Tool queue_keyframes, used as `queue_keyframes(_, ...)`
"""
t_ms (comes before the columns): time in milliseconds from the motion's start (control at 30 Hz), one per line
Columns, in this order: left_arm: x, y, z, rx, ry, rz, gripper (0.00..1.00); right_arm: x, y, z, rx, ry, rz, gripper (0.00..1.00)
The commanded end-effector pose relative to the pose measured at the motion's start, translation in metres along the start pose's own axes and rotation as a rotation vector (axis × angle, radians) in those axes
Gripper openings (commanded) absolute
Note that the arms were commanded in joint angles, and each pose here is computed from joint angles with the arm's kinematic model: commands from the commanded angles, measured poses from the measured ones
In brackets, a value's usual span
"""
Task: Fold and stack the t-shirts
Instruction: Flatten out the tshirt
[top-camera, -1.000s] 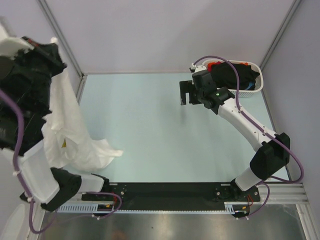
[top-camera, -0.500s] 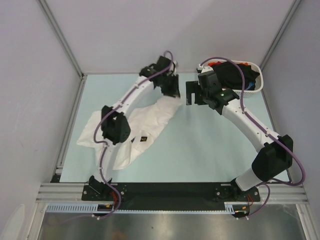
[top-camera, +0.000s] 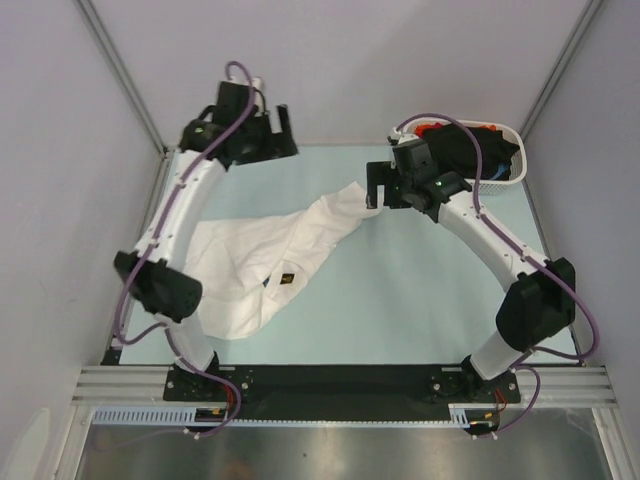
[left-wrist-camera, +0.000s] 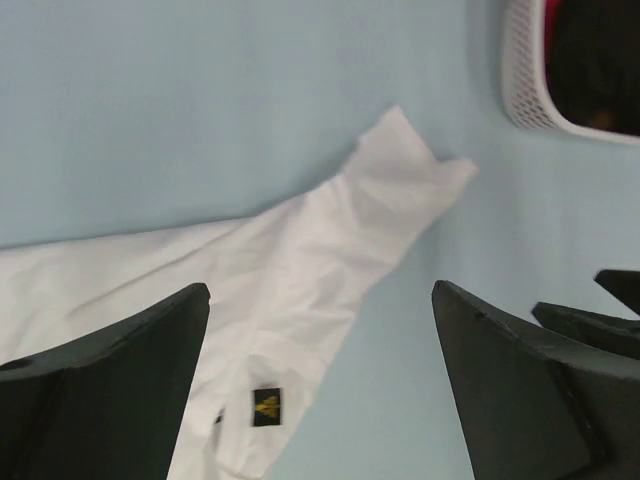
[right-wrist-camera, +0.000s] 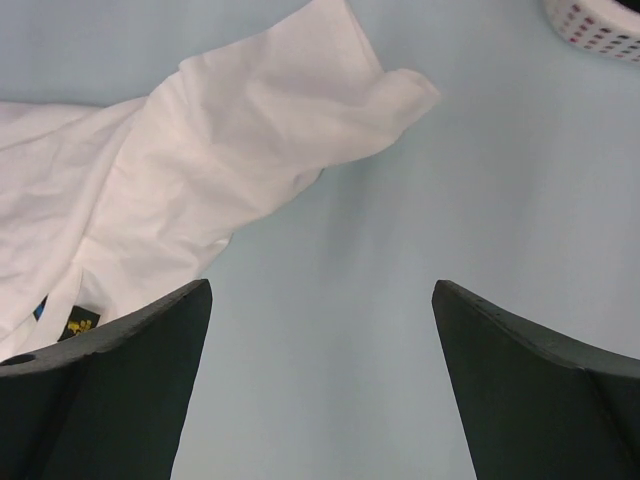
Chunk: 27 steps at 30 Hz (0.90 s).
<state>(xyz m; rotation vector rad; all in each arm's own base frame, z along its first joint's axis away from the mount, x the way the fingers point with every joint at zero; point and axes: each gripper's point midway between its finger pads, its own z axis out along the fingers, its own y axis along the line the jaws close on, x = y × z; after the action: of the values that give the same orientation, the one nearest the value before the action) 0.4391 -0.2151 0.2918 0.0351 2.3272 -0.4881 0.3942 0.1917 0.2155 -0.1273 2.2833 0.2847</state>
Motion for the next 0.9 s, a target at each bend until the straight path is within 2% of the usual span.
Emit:
queue_keyframes(0, 0.044, 0.106, -0.024, -0.351, 0.111, -0.002, 1.00, -0.011, 0.021, 0.012, -0.088, 0.004, 0.020, 0.98)
queue_keyframes(167, 0.097, 0.173, -0.034, -0.474, 0.236, -0.138, 0.99, -0.012, 0.029, 0.023, -0.121, 0.030, 0.015, 0.97)
queue_keyframes(400, 0.159, 0.208, -0.023, -0.491, 0.380, -0.283, 0.99, -0.012, 0.037, 0.032, -0.151, 0.050, 0.020, 0.98)
queue_keyframes(700, 0.207, 0.220, 0.009, -0.429, 0.515, -0.357, 0.97, -0.013, 0.039, 0.036, -0.152, 0.060, 0.021, 0.97)
queue_keyframes(867, 0.209, 0.223, 0.027, -0.416, 0.517, -0.378, 0.96, -0.017, 0.039, 0.036, -0.150, 0.054, 0.018, 0.97)
